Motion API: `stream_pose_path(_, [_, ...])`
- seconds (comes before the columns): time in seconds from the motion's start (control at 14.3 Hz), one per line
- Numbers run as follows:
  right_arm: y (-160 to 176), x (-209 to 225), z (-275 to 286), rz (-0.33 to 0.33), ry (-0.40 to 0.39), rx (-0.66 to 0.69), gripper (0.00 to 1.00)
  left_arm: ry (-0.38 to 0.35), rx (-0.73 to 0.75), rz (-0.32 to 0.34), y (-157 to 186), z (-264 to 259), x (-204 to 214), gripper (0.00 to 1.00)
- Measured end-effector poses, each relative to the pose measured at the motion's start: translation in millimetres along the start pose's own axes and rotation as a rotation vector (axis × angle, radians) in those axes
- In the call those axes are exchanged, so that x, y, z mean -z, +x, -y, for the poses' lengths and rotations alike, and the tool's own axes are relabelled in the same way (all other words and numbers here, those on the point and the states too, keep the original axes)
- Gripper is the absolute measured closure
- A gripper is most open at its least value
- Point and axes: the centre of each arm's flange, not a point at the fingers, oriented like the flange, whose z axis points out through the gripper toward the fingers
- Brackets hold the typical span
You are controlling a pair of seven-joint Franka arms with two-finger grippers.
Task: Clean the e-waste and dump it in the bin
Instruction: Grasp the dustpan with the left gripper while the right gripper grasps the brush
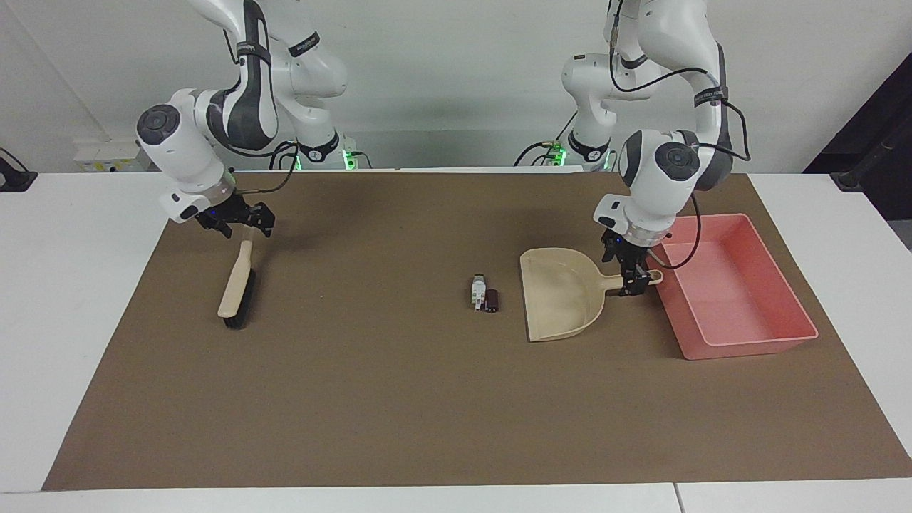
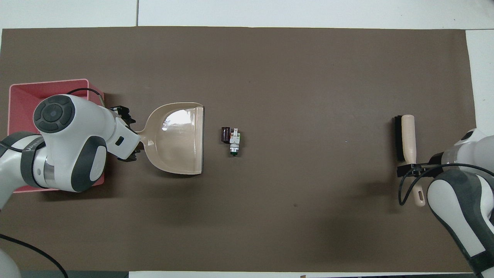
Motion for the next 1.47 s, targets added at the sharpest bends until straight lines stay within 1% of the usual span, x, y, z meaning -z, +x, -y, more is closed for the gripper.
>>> stream_pose_path(0.14, [-1,-9,-3,0.017,0.003,-0.007,0.05,-0.001,-0.001,0.000,1,1,-9,0.03])
stream_pose_path(0.28, [-1,-14,-6,0.027,0.004,-0.014,0.07,-0.012,-0.002,0.003,2,2,-20,0.03])
stream_pose_path(0.35, [-2,-16,-6,0.031,0.005,-0.013,0.07,-0.014,-0.002,0.004,2,2,-23,0.04])
stream_pose_path(0.42, [-3,-17,-6,0.034,0.006,-0.006,0.09,-0.014,-0.002,0.004,2,2,-24,0.06])
stream_pose_path(0.49, [-4,-19,-7,0.035,0.007,0.006,0.10,-0.013,-0.002,0.004,2,3,-24,0.16])
stream_pose_path(0.56, [-6,-22,-12,0.034,0.008,0.010,0.10,-0.010,-0.002,0.003,2,3,-23,0.31])
stream_pose_path(0.63, [-7,-24,-18,0.033,0.010,0.008,0.12,-0.006,-0.002,0.001,3,4,-22,0.40])
stream_pose_path(0.7, [-9,-25,-23,0.031,0.012,0.008,0.12,-0.002,-0.002,0.000,3,5,-20,0.40])
stream_pose_path(0.77, [-10,-26,-26,0.029,0.012,0.004,0.17,0.002,-0.002,-0.002,3,6,-18,0.47])
stream_pose_path(0.84, [-10,-26,-26,0.029,0.012,0.004,0.17,0.004,-0.002,-0.002,4,7,-17,0.62])
stream_pose_path(0.91, [-10,-26,-25,0.030,0.012,0.006,0.22,0.008,-0.004,-0.004,4,8,-16,0.67])
stream_pose_path(0.98, [-10,-27,-25,0.030,0.012,0.007,0.22,0.008,-0.005,-0.004,4,8,-16,0.67])
stream_pose_path(1.19, [-10,-27,-23,0.031,0.012,0.009,0.30,0.009,-0.019,-0.004,4,9,-15,0.67])
stream_pose_path(1.26, [-10,-28,-23,0.032,0.012,0.009,0.30,0.009,-0.023,-0.004,4,9,-15,0.67])
stream_pose_path(1.33, [-10,-28,-23,0.033,0.012,0.009,0.34,0.008,-0.025,-0.003,4,9,-14,0.67])
stream_pose_path(1.4, [-10,-28,-23,0.034,0.012,0.009,0.34,0.007,-0.029,0.001,4,10,-13,0.67])
stream_pose_path(1.47, [-10,-28,-23,0.034,0.012,0.009,0.41,0.008,-0.046,0.018,4,11,-11,0.67])
